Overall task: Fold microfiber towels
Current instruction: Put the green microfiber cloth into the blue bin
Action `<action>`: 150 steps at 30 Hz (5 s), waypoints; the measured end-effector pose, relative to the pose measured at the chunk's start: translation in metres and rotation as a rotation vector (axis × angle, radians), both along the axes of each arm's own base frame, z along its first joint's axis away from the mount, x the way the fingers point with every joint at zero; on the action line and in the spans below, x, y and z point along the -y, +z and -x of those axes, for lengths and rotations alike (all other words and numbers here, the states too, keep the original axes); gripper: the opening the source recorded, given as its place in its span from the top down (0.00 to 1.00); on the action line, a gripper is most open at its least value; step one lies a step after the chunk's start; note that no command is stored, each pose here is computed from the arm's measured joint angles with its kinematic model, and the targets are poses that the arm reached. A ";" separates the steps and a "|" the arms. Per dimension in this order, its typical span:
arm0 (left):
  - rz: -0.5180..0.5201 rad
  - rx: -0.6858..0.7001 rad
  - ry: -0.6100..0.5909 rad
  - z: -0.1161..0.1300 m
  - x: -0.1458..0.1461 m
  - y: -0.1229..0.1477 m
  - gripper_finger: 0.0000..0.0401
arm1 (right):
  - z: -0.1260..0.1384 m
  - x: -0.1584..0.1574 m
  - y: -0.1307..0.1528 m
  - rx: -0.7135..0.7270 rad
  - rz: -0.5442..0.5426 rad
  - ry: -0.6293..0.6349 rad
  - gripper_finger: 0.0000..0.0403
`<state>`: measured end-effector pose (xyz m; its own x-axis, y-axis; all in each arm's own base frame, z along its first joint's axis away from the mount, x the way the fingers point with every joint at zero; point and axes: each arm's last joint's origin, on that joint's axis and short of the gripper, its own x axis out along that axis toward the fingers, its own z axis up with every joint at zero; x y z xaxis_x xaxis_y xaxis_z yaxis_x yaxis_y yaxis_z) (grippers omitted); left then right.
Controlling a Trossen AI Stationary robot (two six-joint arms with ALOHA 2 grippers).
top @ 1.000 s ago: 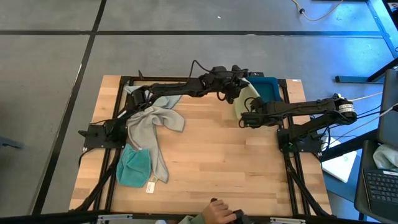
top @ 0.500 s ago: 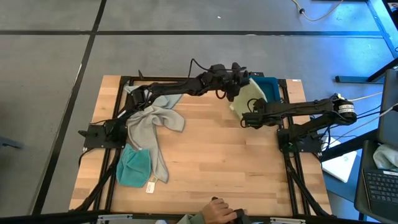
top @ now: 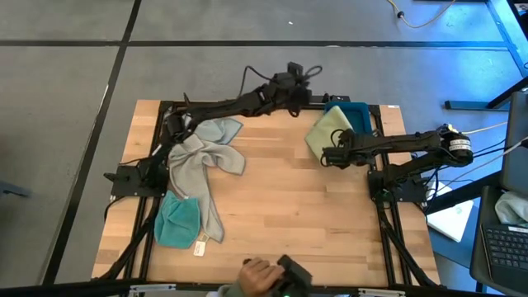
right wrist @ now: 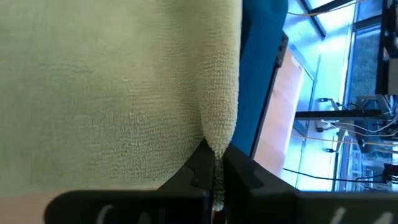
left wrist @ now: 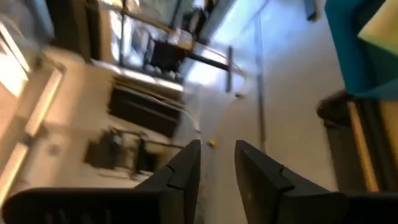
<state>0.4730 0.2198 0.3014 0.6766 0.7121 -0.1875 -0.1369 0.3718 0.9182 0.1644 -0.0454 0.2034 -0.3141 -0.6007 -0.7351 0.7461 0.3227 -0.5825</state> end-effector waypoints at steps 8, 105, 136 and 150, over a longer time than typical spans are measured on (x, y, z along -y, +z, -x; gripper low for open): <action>0.370 0.155 -0.035 0.061 0.002 0.068 0.78 | 0.004 0.013 0.002 0.009 0.045 -0.063 0.96; 0.524 0.296 -0.201 0.141 0.114 0.005 0.78 | 0.028 0.078 -0.004 0.142 -0.143 -0.374 0.77; 0.499 0.251 -0.139 0.139 0.126 0.001 0.78 | 0.015 0.073 -0.021 0.232 -0.273 -0.172 0.46; 0.497 0.233 -0.116 0.140 0.126 -0.001 0.78 | -0.010 0.083 0.032 0.241 -0.083 -0.040 0.31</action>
